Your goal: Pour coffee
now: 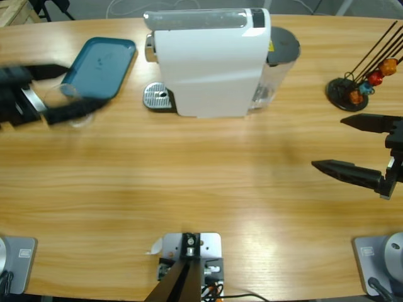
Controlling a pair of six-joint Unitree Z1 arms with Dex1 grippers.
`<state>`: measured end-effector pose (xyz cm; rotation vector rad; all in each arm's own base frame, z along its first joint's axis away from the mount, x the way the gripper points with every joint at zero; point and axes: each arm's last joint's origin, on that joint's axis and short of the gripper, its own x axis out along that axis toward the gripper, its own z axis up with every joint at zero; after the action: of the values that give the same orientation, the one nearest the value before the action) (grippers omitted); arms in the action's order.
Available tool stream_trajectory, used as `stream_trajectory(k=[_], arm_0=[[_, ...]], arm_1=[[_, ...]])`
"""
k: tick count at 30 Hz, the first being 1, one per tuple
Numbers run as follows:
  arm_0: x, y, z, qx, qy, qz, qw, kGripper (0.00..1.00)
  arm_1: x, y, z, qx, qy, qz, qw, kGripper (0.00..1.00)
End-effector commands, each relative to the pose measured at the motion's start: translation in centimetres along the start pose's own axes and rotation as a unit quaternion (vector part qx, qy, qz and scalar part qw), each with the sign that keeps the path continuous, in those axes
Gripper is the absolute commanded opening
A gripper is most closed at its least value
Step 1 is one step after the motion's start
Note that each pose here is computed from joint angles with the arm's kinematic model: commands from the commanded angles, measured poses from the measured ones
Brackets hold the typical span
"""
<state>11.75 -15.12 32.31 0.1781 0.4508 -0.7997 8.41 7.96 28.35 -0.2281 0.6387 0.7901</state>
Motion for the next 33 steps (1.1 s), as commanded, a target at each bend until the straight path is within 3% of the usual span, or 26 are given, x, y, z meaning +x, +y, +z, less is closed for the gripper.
stream_trajectory(k=[1, 5, 8, 14, 22, 25, 33], arm_0=[[-3.6, 3.1, 7.0, -0.145, -0.014, -0.079, 0.986, 1.0], [-1.2, 7.1, 7.7, -0.264, -0.008, -0.191, 0.946, 1.0], [1.5, 8.2, 7.9, -0.305, 0.007, -0.23, 0.924, 1.0], [5.5, 10.0, 6.9, -0.386, 0.042, -0.239, 0.89, 1.0], [7.8, 11.3, 5.8, -0.476, 0.061, -0.233, 0.846, 1.0], [8.5, 11.8, 5.8, -0.495, 0.061, -0.237, 0.833, 1.0], [10.8, 12.3, 3.8, -0.506, 0.079, -0.25, 0.822, 1.0]], arm_1=[[0.0, 0.0, -0.6, 0.003, 0.004, -0.007, 1.0, 1.0], [-0.5, -0.3, -0.6, 0.011, 0.0, -0.026, 1.0, 1.0], [-0.9, -0.6, -0.5, 0.01, -0.009, -0.063, 0.998, 1.0], [-1.0, -0.7, -1.0, 0.01, -0.017, -0.079, 0.997, 1.0], [-0.8, -0.7, -1.2, 0.01, -0.015, -0.078, 0.997, 1.0], [-0.8, -0.7, -1.2, 0.011, -0.015, -0.078, 0.997, 1.0], [-0.7, -0.7, -1.2, 0.01, -0.014, -0.078, 0.997, 1.0]])
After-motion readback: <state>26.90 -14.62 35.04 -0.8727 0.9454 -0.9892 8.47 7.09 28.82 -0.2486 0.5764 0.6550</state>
